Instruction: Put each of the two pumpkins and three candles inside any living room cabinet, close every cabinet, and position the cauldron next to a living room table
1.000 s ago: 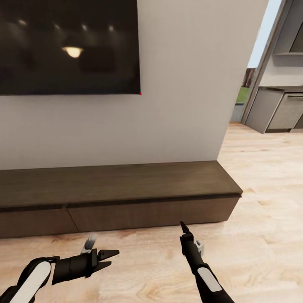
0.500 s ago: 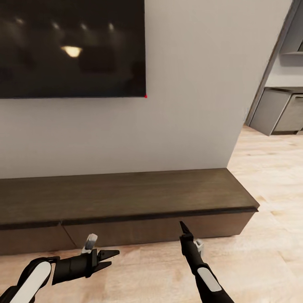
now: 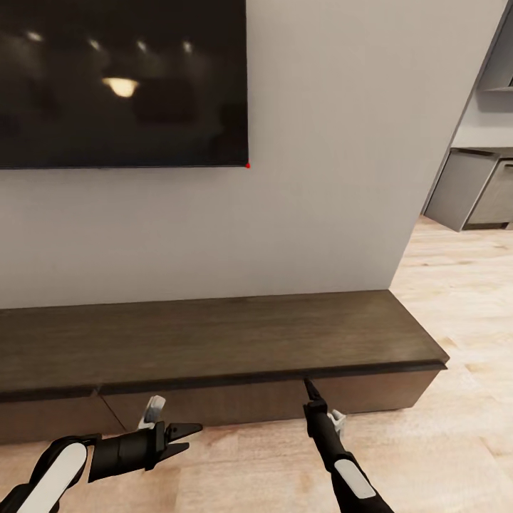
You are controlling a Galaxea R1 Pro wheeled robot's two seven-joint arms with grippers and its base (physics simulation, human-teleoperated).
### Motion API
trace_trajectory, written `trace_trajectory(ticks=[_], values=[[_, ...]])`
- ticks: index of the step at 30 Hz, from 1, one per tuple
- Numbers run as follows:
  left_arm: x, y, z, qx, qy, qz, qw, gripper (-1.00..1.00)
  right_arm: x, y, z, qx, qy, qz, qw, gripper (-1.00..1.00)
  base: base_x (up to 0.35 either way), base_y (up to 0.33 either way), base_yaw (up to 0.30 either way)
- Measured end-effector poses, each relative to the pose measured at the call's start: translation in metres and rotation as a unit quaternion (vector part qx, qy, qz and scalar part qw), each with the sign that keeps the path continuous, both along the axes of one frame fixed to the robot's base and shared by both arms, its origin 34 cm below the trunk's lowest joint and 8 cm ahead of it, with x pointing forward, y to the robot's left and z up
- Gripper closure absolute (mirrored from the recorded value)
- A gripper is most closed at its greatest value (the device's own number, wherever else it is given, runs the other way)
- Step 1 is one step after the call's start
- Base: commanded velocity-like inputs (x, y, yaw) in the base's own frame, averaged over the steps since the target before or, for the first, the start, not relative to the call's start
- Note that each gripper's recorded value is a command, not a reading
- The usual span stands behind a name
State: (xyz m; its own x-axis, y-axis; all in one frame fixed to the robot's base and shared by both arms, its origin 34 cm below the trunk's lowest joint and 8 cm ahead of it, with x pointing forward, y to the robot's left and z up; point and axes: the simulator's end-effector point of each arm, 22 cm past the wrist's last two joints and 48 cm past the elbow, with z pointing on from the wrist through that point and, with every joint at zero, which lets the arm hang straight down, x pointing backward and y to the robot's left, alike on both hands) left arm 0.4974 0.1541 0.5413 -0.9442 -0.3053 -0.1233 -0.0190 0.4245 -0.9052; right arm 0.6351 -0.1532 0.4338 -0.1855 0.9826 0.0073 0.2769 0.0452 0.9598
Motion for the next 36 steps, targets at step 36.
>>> trace_trajectory(ticks=[36], values=[[-0.012,-0.009,-0.034,-0.005,0.002,-0.007,1.0000,-1.00,-0.005,0.005,-0.016,0.004,-0.040,0.008,0.9992,-1.00,0.016,0.000,0.000]])
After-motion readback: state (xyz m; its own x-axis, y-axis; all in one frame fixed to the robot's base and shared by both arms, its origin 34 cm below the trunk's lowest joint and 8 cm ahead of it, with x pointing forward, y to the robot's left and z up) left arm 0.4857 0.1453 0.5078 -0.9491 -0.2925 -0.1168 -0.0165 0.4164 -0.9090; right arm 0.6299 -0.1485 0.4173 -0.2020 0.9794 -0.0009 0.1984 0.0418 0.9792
